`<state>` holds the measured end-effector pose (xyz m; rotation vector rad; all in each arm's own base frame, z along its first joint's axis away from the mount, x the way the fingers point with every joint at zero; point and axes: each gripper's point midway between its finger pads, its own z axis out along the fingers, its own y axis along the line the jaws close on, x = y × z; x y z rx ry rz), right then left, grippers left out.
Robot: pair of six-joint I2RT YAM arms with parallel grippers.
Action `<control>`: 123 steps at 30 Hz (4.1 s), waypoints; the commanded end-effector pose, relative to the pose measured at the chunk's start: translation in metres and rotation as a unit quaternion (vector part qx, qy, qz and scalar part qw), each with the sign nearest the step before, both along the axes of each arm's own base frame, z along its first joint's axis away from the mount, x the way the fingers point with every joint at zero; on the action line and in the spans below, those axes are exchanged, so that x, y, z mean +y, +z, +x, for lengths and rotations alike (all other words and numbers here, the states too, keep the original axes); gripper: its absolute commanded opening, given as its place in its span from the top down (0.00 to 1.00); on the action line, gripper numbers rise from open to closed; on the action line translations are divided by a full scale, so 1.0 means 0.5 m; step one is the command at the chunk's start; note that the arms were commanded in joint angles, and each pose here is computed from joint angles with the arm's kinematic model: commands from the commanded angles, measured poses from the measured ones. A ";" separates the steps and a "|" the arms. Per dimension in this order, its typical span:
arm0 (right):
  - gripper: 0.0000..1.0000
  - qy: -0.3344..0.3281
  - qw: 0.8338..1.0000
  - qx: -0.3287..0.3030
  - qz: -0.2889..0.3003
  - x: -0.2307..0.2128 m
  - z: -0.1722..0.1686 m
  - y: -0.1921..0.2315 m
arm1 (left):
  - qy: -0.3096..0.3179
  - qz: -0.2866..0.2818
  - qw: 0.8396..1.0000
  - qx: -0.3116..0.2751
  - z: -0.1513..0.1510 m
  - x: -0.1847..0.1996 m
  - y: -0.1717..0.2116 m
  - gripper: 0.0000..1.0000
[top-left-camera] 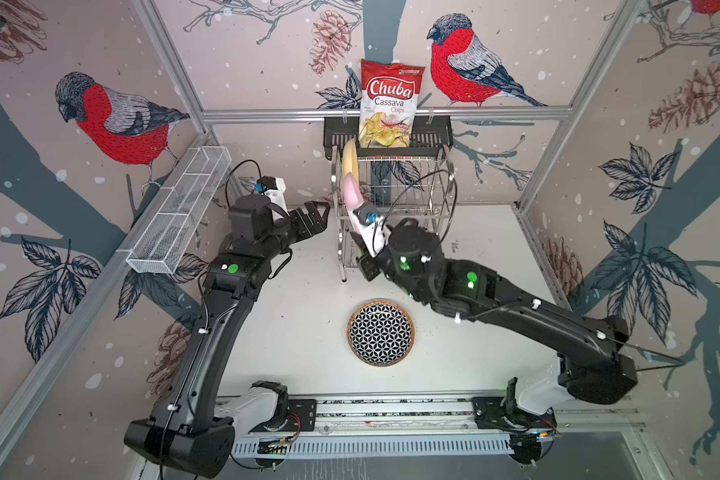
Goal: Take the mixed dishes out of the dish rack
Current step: 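Lift the pink plate out of the rack toward the robot with the right gripper, then grasp the pink plate rim with the left gripper while the right gripper releases and withdraws, then lower the pink plate onto the patterned plate with both grippers holding its rim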
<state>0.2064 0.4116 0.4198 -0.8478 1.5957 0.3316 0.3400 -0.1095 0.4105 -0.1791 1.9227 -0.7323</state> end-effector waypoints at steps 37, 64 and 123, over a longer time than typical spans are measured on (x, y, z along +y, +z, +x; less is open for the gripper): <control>0.97 -0.085 0.912 -0.229 -0.330 0.065 -0.069 -0.269 | -0.150 -0.003 0.970 0.190 -0.141 -0.060 -0.264 0.83; 0.41 0.141 0.976 0.023 -0.162 0.122 -0.168 -0.297 | -0.179 -0.038 0.966 0.185 -0.123 -0.088 -0.260 1.00; 0.96 0.021 0.910 0.374 0.178 -0.092 0.093 -0.345 | -0.203 -0.046 0.970 0.127 -0.145 -0.096 -0.260 1.00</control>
